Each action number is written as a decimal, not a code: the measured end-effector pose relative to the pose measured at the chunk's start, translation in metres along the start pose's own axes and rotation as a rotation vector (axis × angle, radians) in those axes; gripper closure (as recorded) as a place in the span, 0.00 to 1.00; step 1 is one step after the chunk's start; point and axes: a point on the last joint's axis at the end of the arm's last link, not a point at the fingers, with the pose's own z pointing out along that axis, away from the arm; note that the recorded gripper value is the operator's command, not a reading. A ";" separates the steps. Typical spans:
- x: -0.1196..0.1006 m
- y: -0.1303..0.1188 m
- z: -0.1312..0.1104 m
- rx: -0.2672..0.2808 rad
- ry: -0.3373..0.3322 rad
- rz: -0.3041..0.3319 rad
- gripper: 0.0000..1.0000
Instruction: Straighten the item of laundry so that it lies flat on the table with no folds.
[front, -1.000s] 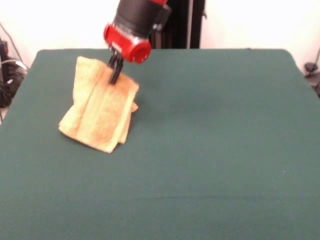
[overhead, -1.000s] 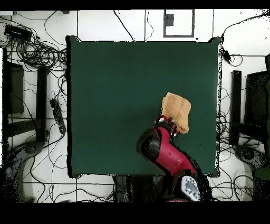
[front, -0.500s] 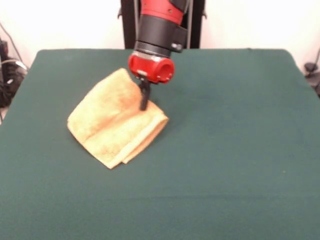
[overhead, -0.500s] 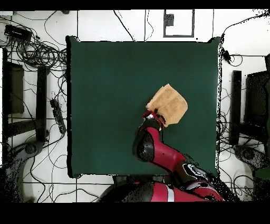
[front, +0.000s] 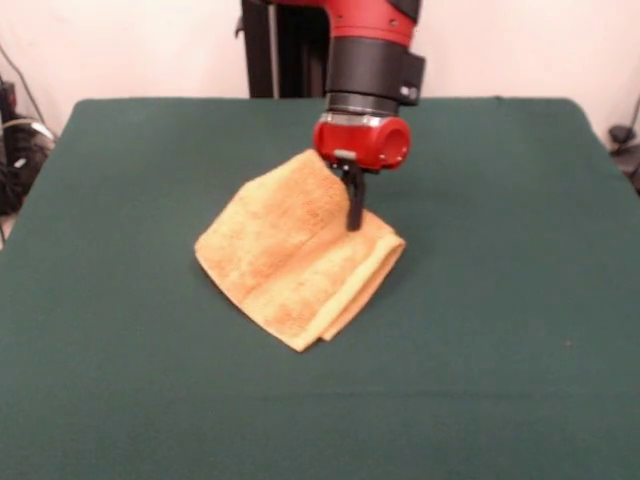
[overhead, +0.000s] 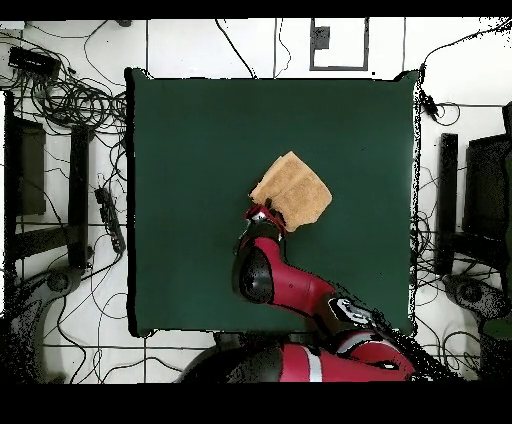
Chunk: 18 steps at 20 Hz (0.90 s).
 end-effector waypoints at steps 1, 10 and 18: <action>0.005 0.005 -0.002 -0.004 0.000 -0.011 1.00; 0.038 0.022 -0.017 0.123 0.070 -0.037 0.00; 0.058 0.015 -0.034 0.235 0.140 -0.076 0.00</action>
